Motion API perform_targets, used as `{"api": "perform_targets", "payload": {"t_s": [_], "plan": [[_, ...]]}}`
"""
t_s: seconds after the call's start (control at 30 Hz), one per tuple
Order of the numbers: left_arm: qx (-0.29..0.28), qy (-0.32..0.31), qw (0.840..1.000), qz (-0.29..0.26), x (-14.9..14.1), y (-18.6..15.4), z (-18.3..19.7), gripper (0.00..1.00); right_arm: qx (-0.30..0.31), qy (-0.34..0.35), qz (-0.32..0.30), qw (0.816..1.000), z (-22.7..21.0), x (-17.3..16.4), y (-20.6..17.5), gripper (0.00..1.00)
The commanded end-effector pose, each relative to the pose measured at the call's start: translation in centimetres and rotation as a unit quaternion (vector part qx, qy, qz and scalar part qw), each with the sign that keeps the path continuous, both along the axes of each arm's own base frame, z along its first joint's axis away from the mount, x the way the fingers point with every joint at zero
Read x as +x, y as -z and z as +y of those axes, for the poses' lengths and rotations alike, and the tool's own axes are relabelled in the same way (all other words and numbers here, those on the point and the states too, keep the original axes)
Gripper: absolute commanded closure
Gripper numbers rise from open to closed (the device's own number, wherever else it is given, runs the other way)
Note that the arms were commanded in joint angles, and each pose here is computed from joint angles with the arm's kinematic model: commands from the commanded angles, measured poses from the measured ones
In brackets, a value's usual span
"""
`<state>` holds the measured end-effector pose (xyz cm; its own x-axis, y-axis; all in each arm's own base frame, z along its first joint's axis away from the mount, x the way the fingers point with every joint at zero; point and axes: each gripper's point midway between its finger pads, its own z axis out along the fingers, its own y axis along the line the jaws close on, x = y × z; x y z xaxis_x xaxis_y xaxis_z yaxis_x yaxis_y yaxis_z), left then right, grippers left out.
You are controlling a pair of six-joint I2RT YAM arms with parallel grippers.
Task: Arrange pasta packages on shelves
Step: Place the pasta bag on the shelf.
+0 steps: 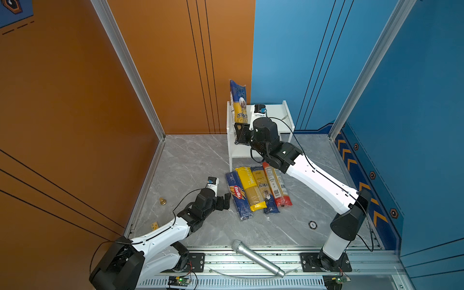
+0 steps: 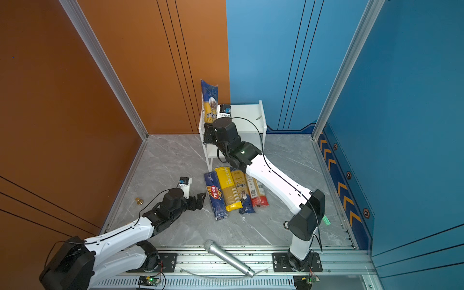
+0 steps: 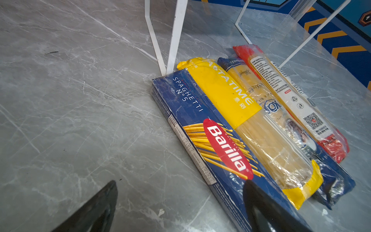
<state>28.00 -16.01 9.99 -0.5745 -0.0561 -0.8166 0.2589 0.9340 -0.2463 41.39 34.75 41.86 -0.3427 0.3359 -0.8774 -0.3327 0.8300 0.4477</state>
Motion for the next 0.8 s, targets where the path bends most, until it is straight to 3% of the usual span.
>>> {"api": "perform_targets", "payload": {"t_s": [0.0,0.77], "plan": [[-0.008,0.018,1.0,-0.016,0.1,-1.2,-0.8,0.02,0.065,0.03,-0.09,0.993,-1.2,0.0,-6.6,1.0],[-0.007,0.019,1.0,-0.016,0.0,-1.1,-0.8,0.02,0.041,0.059,-0.084,0.994,-1.1,1.5,-4.7,1.0]]}}
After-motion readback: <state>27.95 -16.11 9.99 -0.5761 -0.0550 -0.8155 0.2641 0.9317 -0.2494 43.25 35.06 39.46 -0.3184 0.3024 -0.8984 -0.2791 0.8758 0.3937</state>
